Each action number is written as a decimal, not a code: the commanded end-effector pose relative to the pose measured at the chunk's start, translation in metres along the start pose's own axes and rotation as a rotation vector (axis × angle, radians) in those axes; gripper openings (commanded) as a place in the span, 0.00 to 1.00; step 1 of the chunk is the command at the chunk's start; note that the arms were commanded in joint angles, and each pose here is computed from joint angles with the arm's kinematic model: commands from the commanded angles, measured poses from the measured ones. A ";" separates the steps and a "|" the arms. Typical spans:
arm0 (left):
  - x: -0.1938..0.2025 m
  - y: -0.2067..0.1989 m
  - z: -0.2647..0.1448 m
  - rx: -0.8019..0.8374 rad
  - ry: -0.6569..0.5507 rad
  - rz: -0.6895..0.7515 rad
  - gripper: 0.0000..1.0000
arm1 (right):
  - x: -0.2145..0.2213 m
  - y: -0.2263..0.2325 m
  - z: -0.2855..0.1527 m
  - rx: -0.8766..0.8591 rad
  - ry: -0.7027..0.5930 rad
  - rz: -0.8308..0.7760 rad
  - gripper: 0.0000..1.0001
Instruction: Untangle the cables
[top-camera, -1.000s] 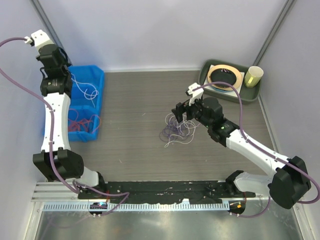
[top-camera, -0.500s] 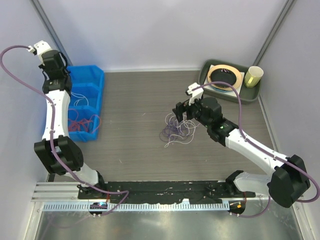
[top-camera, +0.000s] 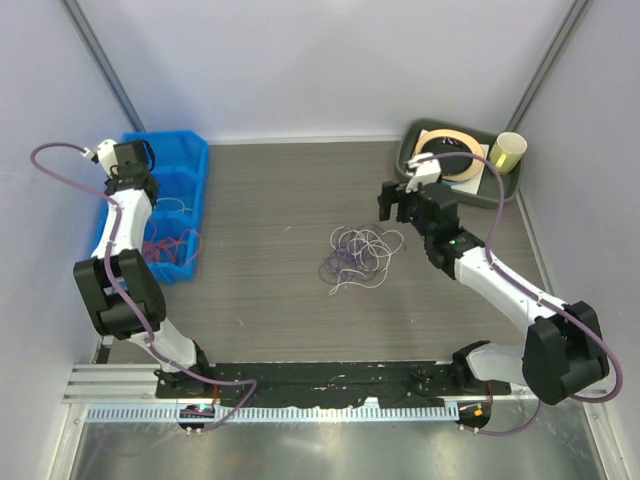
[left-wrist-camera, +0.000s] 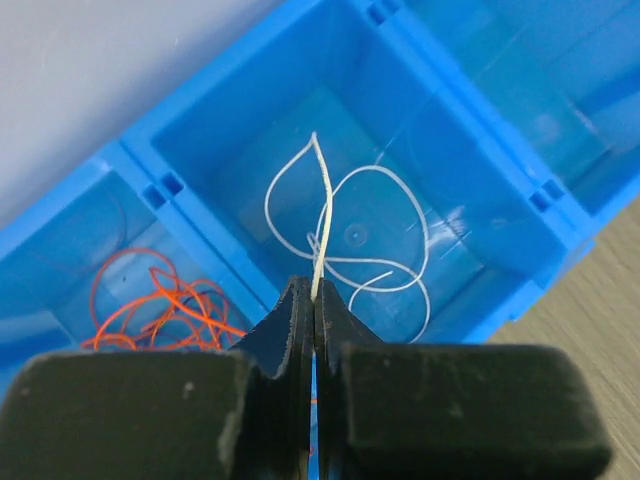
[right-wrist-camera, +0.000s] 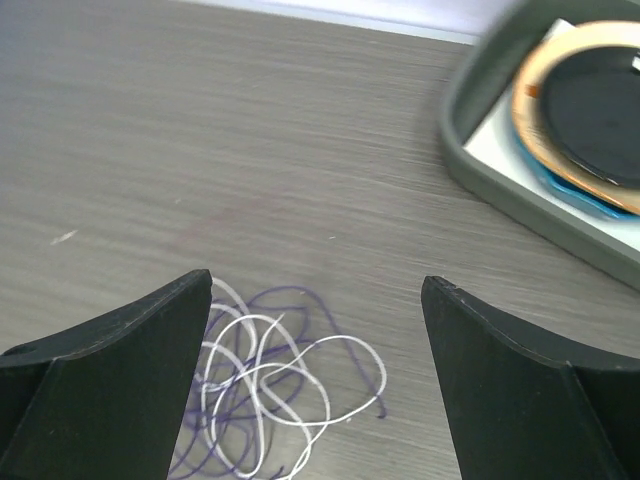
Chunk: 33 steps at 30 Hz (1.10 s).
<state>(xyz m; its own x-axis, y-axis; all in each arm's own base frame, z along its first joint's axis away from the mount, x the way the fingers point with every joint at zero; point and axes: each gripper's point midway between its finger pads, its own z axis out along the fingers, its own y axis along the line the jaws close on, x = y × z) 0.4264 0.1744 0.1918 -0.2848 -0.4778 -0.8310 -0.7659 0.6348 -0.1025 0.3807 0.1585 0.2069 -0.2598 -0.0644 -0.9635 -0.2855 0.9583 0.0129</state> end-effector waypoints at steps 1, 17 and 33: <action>0.002 0.017 -0.003 -0.096 0.020 -0.043 0.07 | -0.020 -0.045 0.005 0.077 -0.102 0.187 0.92; -0.032 0.005 -0.050 0.050 -0.009 -0.043 1.00 | 0.010 -0.052 0.032 0.038 -0.046 0.119 0.92; -0.030 0.015 -0.105 0.172 -0.053 -0.100 1.00 | -0.012 -0.051 0.040 0.047 -0.084 0.196 0.93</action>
<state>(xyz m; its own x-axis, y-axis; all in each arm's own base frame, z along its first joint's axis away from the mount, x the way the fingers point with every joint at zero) 0.3722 0.1390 0.2703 -0.1975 -0.5015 -0.8423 -0.6844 0.6857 -0.2478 0.4273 0.1251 0.1672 -0.3227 0.0915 -0.9421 -0.2154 0.9621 0.1672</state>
